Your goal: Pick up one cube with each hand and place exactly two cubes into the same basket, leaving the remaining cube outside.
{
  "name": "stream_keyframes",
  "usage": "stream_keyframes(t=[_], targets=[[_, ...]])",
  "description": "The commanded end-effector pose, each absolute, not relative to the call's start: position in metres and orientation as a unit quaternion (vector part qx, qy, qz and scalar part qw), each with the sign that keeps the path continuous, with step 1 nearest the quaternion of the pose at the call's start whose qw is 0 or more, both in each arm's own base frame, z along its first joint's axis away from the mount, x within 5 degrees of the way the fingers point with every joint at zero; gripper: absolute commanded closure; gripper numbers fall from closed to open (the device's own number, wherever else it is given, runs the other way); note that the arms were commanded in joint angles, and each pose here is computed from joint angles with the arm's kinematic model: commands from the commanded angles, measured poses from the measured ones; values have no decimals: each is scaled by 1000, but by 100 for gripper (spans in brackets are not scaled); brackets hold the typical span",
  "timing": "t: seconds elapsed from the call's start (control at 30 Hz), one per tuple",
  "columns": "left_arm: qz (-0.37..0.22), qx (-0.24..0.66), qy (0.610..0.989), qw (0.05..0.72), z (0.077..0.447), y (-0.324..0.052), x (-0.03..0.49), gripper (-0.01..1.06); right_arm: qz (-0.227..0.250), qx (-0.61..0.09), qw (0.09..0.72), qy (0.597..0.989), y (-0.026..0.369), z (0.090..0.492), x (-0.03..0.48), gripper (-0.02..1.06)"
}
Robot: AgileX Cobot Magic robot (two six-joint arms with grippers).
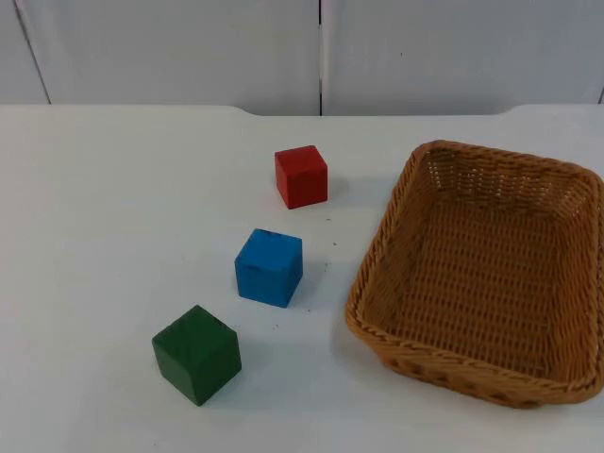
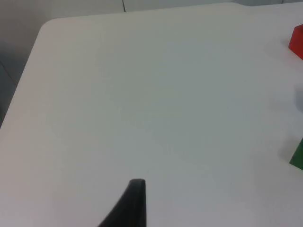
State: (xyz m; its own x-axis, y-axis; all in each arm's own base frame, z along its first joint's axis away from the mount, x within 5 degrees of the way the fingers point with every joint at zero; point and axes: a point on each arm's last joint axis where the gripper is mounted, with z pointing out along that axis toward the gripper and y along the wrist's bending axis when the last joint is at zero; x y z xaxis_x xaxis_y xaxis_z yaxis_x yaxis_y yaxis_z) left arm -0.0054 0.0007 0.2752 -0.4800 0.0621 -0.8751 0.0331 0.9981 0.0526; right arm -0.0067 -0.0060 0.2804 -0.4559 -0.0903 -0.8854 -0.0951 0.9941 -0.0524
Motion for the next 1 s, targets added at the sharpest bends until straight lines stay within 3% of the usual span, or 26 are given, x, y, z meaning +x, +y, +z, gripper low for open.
stream_keyframes(t=[0.0,0.43,0.73,0.97], targets=[[17,24,858,513,275,1,-5,0,3,-52,527,848,-6,285,-6,-1],[17,24,858,513,275,1,-5,0,3,-57,499,865,1,318,38,-1],[-6,-2,851,526,283,0,-5,0,-3,-70,445,893,7,334,84,-1],[-13,-2,869,494,298,-1,12,0,2,-71,415,907,13,345,125,-1]])
